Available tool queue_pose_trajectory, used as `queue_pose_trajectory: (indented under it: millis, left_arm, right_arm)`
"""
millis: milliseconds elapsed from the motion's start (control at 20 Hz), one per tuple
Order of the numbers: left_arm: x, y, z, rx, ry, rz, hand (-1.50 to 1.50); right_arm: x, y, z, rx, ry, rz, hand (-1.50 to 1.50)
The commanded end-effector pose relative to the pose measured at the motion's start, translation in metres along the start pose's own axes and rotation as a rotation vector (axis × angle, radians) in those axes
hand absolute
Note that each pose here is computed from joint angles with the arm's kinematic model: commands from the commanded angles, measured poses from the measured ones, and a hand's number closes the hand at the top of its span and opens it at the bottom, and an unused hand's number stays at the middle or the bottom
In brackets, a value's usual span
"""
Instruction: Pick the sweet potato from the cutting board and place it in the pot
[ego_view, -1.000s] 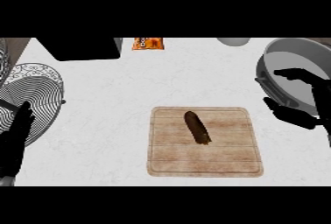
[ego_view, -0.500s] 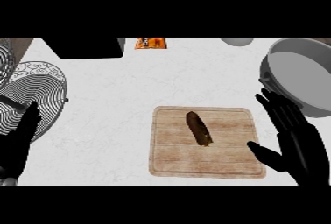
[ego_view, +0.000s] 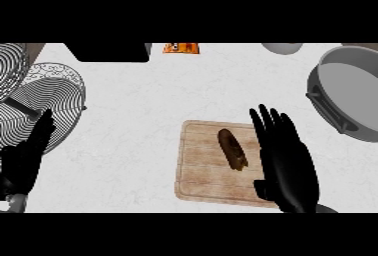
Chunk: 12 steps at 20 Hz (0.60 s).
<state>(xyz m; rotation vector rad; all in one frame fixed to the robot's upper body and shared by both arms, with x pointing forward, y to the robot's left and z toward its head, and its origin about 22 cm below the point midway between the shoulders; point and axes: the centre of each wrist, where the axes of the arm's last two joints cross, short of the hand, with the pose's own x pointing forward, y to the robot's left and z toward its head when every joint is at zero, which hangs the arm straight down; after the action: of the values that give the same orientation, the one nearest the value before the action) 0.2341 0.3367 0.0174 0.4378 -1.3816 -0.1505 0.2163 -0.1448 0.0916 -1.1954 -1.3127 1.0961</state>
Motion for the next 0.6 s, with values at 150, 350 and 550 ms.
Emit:
queue_pose_trajectory:
  millis: [150, 350, 550]
  left_arm:
    - [0.002, -0.009, 0.000, -0.018, -0.005, -0.007, 0.00]
    - [0.010, 0.005, -0.002, -0.005, -0.012, -0.004, 0.00]
    - [0.001, -0.010, 0.008, -0.007, -0.006, -0.009, 0.00]
  right_arm:
    - [0.052, 0.014, -0.031, 0.313, 0.190, 0.231, -1.50]
    - [0.075, 0.018, -0.045, 0.436, 0.233, 0.253, -1.50]
    - [0.097, 0.015, -0.056, 0.458, 0.255, 0.279, -1.50]
